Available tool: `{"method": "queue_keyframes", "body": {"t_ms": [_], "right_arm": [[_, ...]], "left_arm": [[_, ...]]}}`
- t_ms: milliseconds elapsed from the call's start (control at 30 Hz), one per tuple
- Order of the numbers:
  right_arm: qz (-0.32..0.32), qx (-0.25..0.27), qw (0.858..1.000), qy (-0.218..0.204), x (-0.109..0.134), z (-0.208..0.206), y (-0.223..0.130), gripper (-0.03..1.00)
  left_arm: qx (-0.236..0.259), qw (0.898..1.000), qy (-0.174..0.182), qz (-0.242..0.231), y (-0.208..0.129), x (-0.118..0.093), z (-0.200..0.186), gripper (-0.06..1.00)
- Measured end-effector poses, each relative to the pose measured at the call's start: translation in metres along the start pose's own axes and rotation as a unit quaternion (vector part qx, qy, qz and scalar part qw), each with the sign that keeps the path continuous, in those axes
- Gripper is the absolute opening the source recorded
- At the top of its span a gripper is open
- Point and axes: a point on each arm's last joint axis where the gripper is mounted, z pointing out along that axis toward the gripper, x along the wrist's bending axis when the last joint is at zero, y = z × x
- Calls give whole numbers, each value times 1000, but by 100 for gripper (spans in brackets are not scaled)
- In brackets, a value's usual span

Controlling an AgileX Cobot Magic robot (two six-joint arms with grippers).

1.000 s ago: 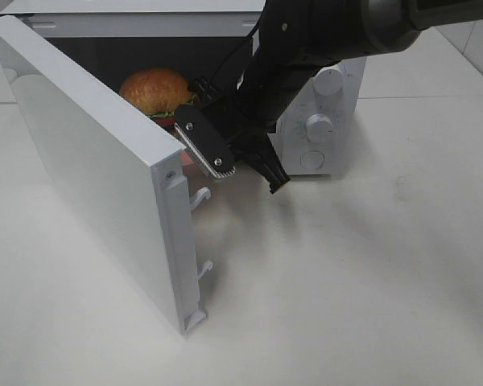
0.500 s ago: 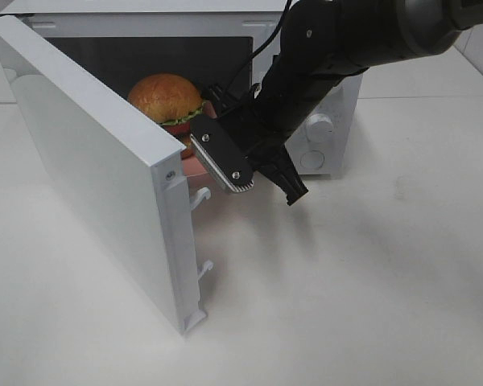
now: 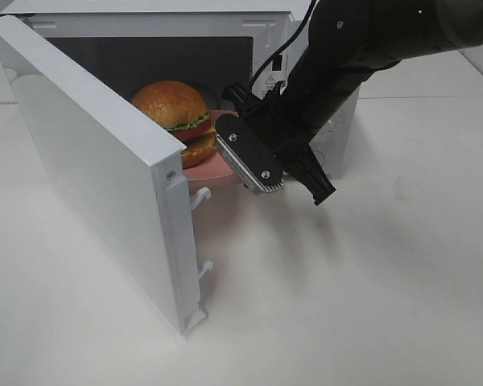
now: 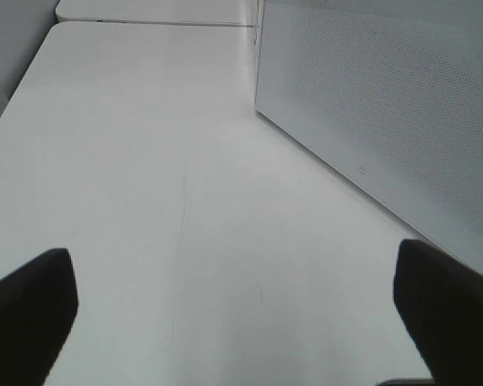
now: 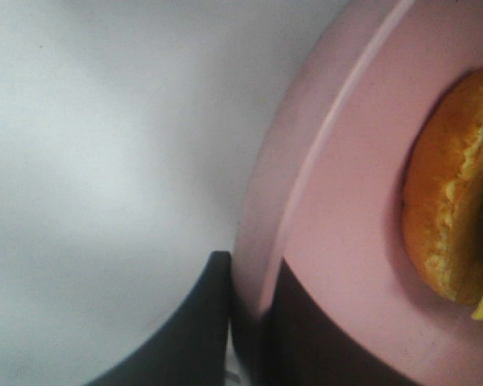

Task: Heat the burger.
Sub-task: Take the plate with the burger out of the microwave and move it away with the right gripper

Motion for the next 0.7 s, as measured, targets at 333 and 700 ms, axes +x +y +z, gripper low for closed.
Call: {"method": "queue_keyframes", "body": {"t_ms": [333, 700], "right_arm": [[7, 2, 1000, 12, 26, -12, 1, 9], [9, 19, 1000, -10, 61, -38, 5, 9]], "left_arm": [[0, 1000, 0, 0, 0, 0, 0, 99], [0, 1000, 0, 0, 0, 0, 0, 99]]}}
